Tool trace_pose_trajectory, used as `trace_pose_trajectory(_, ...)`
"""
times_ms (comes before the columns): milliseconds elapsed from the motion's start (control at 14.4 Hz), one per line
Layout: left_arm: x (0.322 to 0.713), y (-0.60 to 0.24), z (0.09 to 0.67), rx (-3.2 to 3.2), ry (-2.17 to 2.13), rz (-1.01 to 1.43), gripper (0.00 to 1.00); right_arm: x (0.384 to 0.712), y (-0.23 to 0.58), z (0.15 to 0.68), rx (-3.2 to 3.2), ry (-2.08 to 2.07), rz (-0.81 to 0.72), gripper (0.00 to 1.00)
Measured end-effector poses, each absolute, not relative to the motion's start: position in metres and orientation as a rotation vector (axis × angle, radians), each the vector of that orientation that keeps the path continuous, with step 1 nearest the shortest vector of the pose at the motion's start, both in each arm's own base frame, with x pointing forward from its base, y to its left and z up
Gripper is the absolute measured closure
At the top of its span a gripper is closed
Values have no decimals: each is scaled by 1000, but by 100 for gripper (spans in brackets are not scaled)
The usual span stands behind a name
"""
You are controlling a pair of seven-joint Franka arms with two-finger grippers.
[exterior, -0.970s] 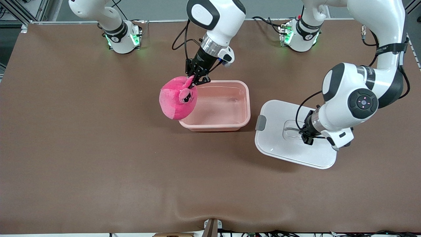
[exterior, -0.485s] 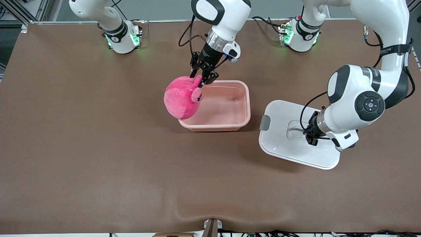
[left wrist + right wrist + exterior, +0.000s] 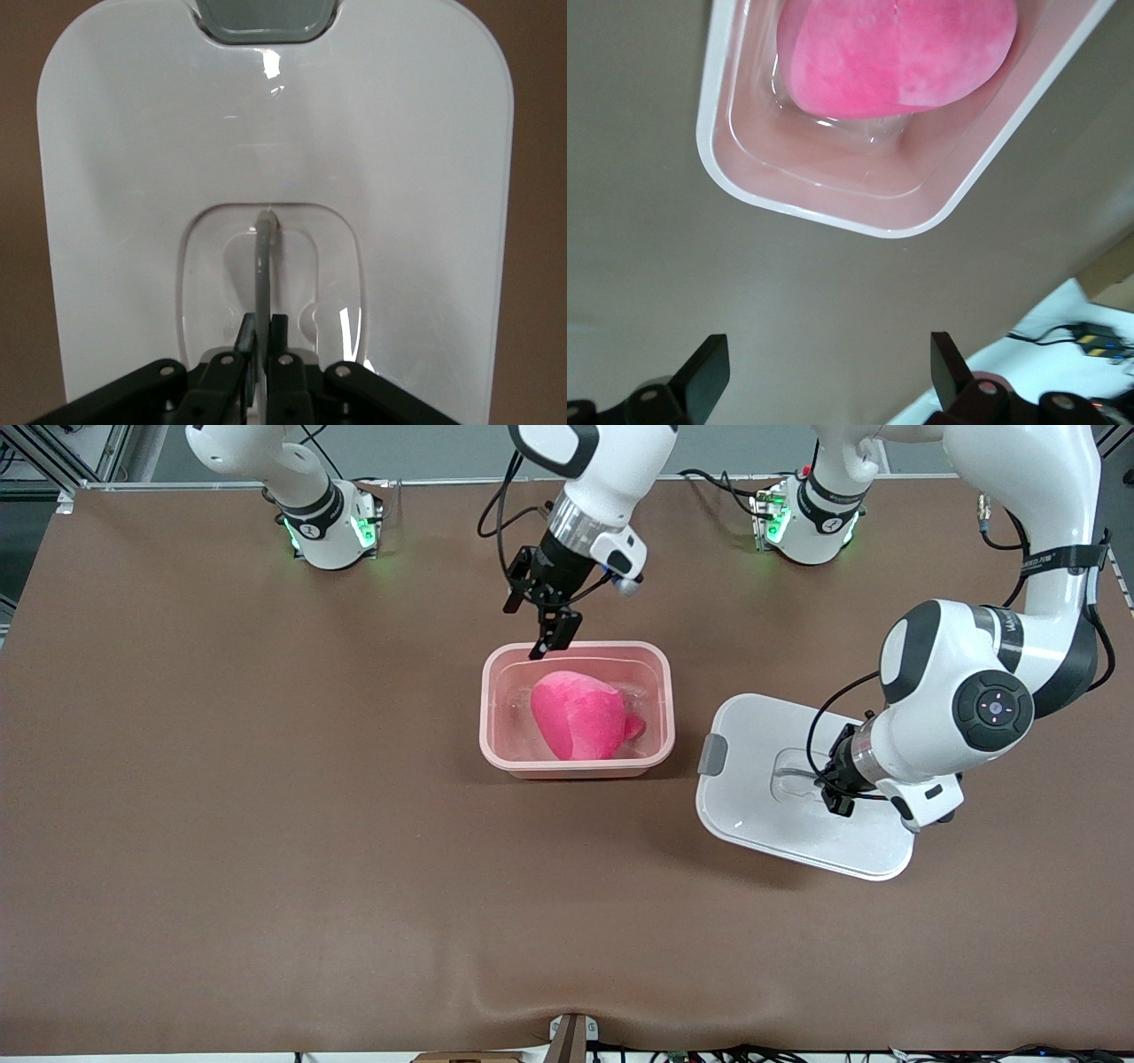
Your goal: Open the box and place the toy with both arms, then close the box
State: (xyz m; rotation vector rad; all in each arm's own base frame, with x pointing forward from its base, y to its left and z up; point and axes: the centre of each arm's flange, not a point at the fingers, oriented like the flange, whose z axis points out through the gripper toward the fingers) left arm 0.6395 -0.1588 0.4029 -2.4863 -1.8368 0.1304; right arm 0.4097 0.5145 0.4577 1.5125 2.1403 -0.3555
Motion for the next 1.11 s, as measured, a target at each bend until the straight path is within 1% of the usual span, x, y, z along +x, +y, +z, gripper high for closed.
trace_pose_trajectory(139, 639, -159, 403, -2487, -1837, 130, 93, 462, 469, 455, 1670, 2099, -385, 0)
trace_pose_trajectory(277, 639, -159, 403, -2487, -1837, 130, 93, 502, 430, 455, 1782, 2036, -384, 0)
trace_pose_trajectory(485, 640, -159, 403, -2487, -1837, 129, 93, 543, 385, 455, 2005, 1842, -323, 0)
trace_pose_trajectory(762, 640, -160, 403, -2490, -1837, 128, 93, 591, 310, 454, 2317, 1509, -287, 0)
trace_pose_trajectory(1040, 637, -170, 404, -2506, -1823, 129, 93, 646, 194, 459, 2686, 1062, -182, 0)
trace_pose_trajectory(1109, 636, -175, 404, -2507, -1824, 131, 93, 655, 166, 460, 2761, 943, -156, 0)
